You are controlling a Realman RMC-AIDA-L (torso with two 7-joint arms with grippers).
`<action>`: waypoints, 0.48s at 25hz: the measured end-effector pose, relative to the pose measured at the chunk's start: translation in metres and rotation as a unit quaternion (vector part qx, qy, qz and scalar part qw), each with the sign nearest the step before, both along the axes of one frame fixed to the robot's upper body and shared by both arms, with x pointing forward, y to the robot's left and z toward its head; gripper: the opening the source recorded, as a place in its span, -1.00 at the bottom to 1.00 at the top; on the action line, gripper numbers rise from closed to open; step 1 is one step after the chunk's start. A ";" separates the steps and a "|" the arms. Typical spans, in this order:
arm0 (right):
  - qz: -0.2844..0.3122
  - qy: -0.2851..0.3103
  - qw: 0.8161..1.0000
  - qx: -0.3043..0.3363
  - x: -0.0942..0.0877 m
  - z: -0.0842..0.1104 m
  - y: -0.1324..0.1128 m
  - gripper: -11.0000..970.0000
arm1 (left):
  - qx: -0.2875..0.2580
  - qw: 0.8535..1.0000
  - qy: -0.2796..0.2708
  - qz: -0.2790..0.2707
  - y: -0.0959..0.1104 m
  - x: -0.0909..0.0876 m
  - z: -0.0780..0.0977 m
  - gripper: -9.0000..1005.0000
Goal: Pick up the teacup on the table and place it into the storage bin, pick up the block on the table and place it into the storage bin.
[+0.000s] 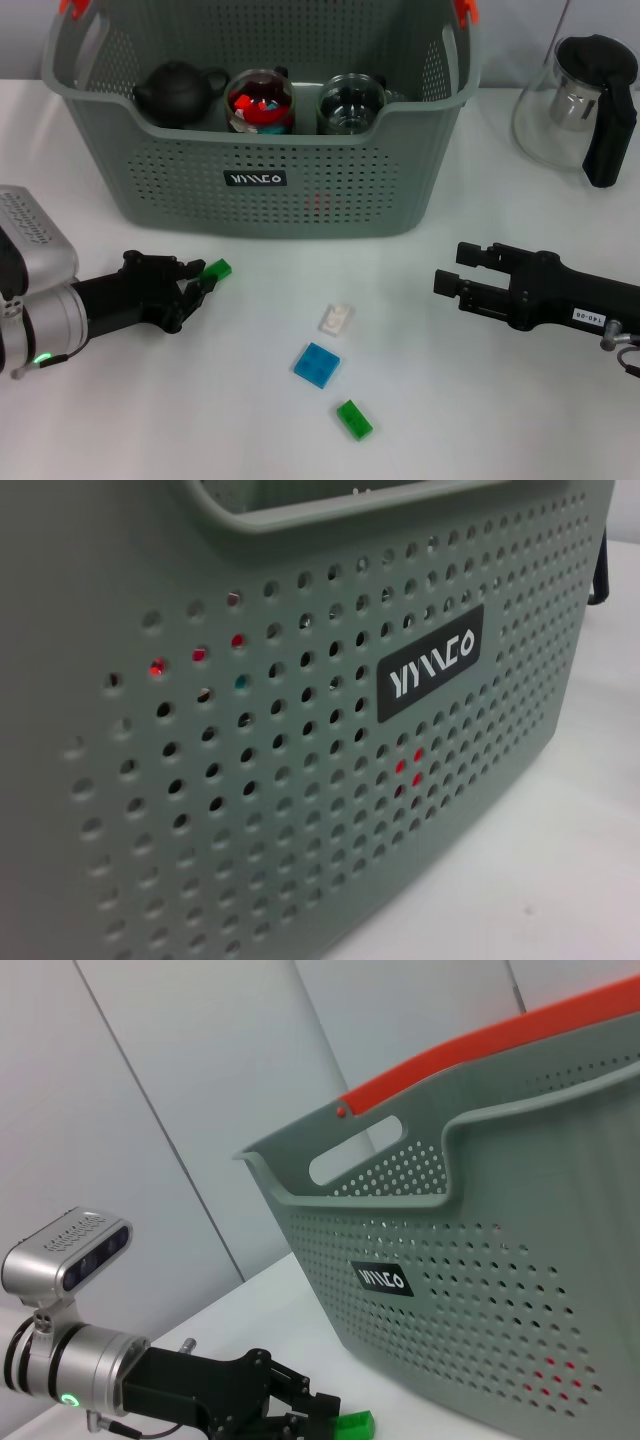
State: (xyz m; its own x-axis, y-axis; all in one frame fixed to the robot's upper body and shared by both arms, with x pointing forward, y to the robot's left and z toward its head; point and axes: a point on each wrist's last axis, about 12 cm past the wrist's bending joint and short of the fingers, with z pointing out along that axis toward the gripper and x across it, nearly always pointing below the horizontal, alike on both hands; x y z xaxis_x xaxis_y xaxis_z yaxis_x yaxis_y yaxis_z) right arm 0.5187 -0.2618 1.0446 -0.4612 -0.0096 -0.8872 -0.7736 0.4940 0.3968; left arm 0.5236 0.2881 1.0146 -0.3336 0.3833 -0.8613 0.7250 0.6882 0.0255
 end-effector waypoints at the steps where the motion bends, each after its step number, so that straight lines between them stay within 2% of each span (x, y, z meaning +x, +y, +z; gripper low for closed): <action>1: 0.000 0.000 1.000 0.000 0.000 0.000 0.000 0.48 | 0.001 1.000 0.000 -0.001 0.000 0.000 0.000 -0.62; 7: 0.000 -0.001 1.000 0.000 0.001 0.001 0.000 0.48 | -0.010 1.000 -0.004 -0.012 -0.001 0.000 0.005 -0.61; 9: 0.000 -0.001 1.000 0.000 0.001 0.001 0.000 0.48 | -0.027 0.999 -0.008 -0.024 0.002 -0.002 0.012 -0.61; 12: 0.000 -0.001 1.000 0.000 0.001 0.001 -0.001 0.48 | -0.066 0.996 -0.008 -0.064 0.010 -0.006 0.032 -0.61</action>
